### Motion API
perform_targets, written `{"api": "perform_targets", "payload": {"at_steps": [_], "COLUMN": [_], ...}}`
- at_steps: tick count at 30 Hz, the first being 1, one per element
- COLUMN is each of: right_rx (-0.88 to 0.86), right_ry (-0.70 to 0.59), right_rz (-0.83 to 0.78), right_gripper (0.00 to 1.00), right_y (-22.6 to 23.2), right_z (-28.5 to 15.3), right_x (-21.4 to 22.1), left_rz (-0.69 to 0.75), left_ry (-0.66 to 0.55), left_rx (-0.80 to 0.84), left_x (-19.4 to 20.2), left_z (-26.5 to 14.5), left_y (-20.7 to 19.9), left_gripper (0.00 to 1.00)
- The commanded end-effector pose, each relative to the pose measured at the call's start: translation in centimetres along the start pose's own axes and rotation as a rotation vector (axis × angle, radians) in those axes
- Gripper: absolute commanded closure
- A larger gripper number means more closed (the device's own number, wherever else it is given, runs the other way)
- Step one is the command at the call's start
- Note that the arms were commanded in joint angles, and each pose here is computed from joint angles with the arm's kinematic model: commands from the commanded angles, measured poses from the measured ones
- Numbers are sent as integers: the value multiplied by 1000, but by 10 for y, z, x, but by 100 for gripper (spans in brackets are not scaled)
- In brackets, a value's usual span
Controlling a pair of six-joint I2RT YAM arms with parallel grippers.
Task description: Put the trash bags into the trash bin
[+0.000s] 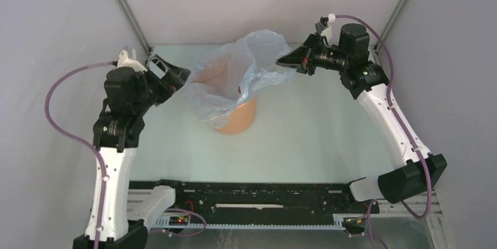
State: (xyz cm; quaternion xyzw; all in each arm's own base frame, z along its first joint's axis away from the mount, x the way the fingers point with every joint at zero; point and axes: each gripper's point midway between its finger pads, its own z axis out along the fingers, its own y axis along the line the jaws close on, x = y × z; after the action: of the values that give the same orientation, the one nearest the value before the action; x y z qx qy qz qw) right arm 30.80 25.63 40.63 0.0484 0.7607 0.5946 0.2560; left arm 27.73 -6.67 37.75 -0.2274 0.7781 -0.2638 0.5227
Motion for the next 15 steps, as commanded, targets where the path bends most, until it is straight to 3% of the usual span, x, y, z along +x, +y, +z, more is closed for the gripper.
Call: {"api": "perform_targets", "payload": {"at_steps": [1, 9, 13, 15], "right_rx": [-50, -52, -40, -30], "right_ry": [-3, 24, 38, 44], "right_rz": [-51, -59, -61, -57], "right_gripper": [100, 100, 100, 100], "right_y": [22, 23, 19, 14], "right_z": [-13, -3, 3, 5], "right_x": [4, 18, 27, 29], "left_rz": [-71, -72, -78, -49], "left_ry": [126, 222, 245, 295], "left_rx": [-55, 153, 114, 91], "left_x": [41, 61, 71, 84], "left_z": [1, 43, 72, 90], "left_y": [24, -25, -28, -27], "left_gripper": [3, 53, 67, 65]}}
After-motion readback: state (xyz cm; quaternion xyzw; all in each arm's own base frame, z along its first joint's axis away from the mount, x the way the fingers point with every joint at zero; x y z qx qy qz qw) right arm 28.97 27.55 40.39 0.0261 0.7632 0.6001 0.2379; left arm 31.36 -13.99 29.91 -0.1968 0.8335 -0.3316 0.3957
